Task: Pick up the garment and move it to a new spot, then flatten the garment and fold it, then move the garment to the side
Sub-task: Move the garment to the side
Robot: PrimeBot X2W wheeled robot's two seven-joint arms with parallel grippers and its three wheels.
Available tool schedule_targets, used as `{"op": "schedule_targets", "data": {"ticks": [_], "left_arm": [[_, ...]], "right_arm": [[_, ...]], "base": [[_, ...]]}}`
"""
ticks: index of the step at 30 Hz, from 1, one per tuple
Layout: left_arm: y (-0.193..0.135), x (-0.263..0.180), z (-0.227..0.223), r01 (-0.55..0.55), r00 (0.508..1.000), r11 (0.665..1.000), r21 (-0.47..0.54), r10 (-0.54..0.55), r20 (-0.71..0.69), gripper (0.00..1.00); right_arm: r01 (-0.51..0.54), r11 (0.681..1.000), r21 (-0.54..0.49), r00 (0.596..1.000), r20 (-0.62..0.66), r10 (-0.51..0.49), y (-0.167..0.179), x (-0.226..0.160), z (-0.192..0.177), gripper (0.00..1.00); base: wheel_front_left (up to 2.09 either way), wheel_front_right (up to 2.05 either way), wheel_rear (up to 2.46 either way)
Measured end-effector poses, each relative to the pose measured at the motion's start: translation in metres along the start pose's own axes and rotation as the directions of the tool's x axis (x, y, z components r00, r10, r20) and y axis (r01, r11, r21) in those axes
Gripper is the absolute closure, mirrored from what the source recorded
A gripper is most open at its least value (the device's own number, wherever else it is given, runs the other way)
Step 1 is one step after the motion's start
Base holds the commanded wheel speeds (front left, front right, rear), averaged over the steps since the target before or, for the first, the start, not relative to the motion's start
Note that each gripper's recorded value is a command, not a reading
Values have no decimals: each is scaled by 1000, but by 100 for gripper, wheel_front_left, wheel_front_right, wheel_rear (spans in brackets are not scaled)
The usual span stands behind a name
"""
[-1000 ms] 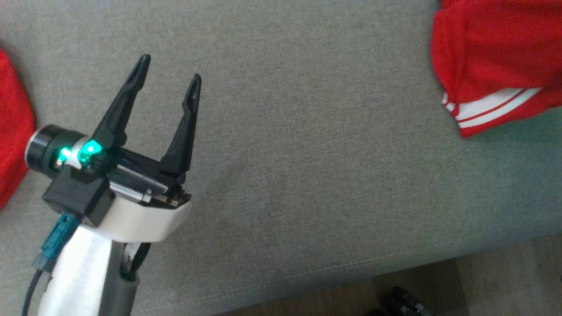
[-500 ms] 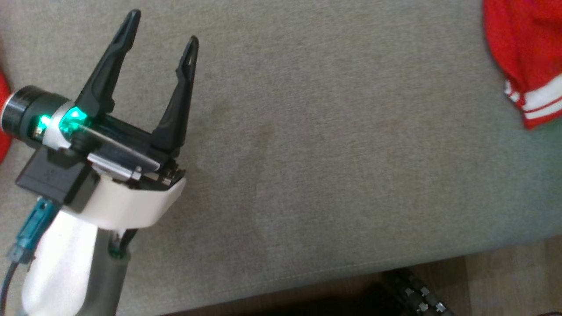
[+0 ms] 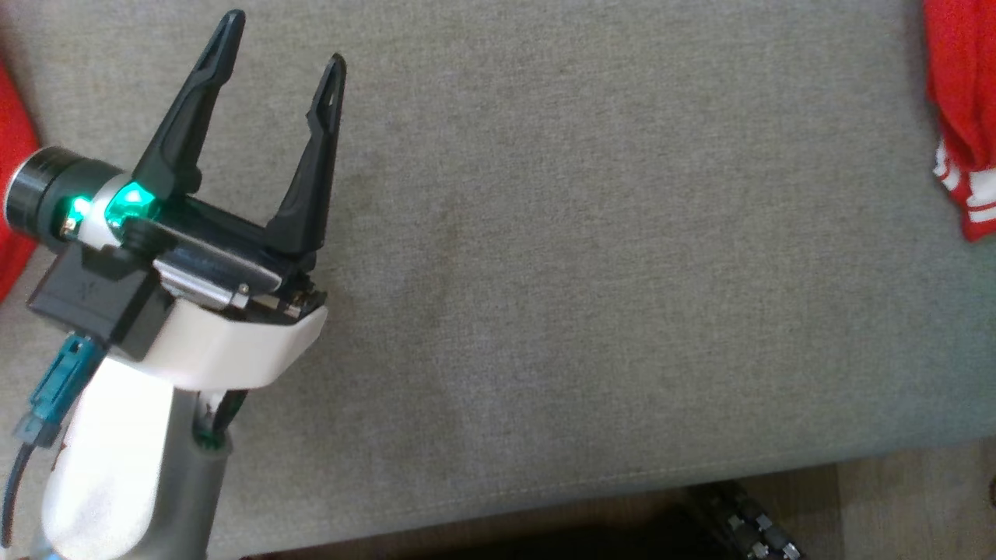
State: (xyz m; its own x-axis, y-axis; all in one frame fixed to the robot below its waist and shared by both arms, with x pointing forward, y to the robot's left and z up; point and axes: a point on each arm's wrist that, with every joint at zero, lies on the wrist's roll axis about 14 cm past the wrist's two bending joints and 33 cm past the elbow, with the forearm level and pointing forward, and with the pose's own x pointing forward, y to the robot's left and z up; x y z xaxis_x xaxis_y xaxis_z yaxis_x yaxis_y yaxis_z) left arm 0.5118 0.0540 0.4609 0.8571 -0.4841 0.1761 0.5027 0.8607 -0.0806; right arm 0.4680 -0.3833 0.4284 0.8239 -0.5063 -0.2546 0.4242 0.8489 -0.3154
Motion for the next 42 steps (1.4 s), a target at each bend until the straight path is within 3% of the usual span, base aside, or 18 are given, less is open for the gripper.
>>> {"op": "schedule_targets", "data": {"ticks": [7,13,18,26,31,37,42], "left_arm": [[-5,-9,22,-16,1000,1000,8,16,15,0],[-4,-31,36,-69,998,997,20,69,-4,0],[1,-45,48,-117,993,993,30,117,-1,0],[24,-78,68,-244,970,967,68,244,9,0],[35,-96,81,-295,955,950,97,295,21,0],[33,-116,86,-319,948,941,113,319,11,0],[25,-129,85,-316,948,941,122,319,-8,0]], "right_arm": [[4,1000,29,992,125,-8,-10,-30,25,0],[-160,984,75,964,225,140,28,-64,44,0],[-298,946,123,927,274,256,64,-86,55,0],[-523,834,174,814,392,429,131,-119,85,0],[-604,774,192,760,430,487,156,-136,96,0],[-630,745,222,749,429,505,157,-153,92,0],[-630,740,234,753,416,510,150,-166,84,0]], "base": [[0,0,0],[0,0,0],[0,0,0],[0,0,0],[0,0,0],[0,0,0],[0,0,0]]}}
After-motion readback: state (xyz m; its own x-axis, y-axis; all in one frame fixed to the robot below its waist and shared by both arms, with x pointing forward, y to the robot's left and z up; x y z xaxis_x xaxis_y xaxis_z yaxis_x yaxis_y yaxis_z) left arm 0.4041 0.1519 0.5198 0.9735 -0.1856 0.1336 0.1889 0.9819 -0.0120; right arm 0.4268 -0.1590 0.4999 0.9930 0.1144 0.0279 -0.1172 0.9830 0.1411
